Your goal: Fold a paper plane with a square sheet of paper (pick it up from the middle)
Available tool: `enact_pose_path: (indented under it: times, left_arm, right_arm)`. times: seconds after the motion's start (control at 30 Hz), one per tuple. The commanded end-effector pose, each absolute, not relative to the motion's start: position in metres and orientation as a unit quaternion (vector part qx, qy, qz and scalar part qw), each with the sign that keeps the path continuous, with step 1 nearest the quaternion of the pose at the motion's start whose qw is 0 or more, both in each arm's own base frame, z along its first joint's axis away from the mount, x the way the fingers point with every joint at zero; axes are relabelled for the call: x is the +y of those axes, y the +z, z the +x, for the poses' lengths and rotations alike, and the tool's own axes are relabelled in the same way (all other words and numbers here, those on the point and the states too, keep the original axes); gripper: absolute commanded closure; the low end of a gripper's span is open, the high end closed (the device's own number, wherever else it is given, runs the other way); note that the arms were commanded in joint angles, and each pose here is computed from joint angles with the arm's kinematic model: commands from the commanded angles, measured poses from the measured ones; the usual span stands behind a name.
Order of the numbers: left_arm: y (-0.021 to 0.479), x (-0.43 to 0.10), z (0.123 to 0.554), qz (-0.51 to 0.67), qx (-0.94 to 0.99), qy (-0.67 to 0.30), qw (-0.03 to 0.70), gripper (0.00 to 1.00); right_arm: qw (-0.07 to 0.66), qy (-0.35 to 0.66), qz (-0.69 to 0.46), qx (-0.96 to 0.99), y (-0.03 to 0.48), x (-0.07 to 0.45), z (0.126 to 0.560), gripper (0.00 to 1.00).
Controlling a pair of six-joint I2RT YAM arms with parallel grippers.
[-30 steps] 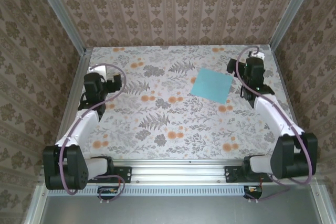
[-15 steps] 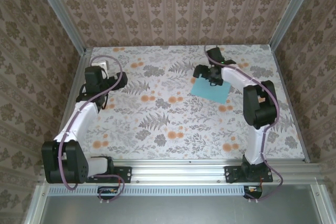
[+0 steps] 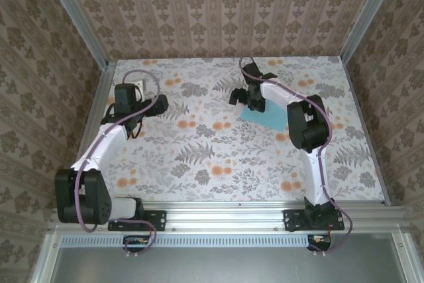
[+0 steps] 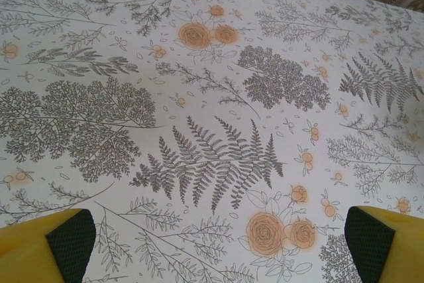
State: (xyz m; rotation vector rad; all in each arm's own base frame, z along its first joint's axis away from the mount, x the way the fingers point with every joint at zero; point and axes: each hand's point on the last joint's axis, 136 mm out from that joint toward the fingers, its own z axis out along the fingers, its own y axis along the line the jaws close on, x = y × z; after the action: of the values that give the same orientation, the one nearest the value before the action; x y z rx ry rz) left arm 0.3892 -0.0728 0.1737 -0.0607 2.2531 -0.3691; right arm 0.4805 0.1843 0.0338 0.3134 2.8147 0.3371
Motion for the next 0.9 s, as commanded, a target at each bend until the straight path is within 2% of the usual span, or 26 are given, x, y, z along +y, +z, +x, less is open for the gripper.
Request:
enact_pose_path:
  times: [0.0, 0.2, 0.47, 0.63, 0.77, 0.87]
  left_arm:
    - [0.178, -0.077, 0.394, -0.027, 0.899, -0.151, 0.41, 0.0]
    - [0.166, -0.081, 0.397, -0.026, 0.905, -0.147, 0.398, 0.0]
    - [0.153, -0.085, 0.4, -0.031, 0.911, -0.143, 0.386, 0.0]
    - [0.149, -0.087, 0.4, -0.033, 0.914, -0.137, 0.379, 0.0]
    - [0.145, -0.081, 0.396, -0.053, 0.919, -0.127, 0.368, 0.0]
    - [0.139, -0.079, 0.392, -0.072, 0.923, -0.126, 0.357, 0.0]
  right_arm:
    - [0.098, 0.103, 0.077, 0.987, 0.024, 0.194, 0.45, 0.04]
    - [0.048, 0.085, 0.019, 0.995, 0.009, 0.205, 0.387, 0.04]
    - [0.004, 0.12, -0.057, 0.991, 0.012, 0.277, 0.295, 0.04]
    - [0.079, 0.095, -0.045, 0.991, 0.057, 0.28, 0.318, 0.06]
    - [0.142, 0.036, -0.068, 0.987, 0.103, 0.253, 0.332, 0.02]
    - [0.138, -0.003, -0.068, 0.988, 0.104, 0.224, 0.336, 0.0]
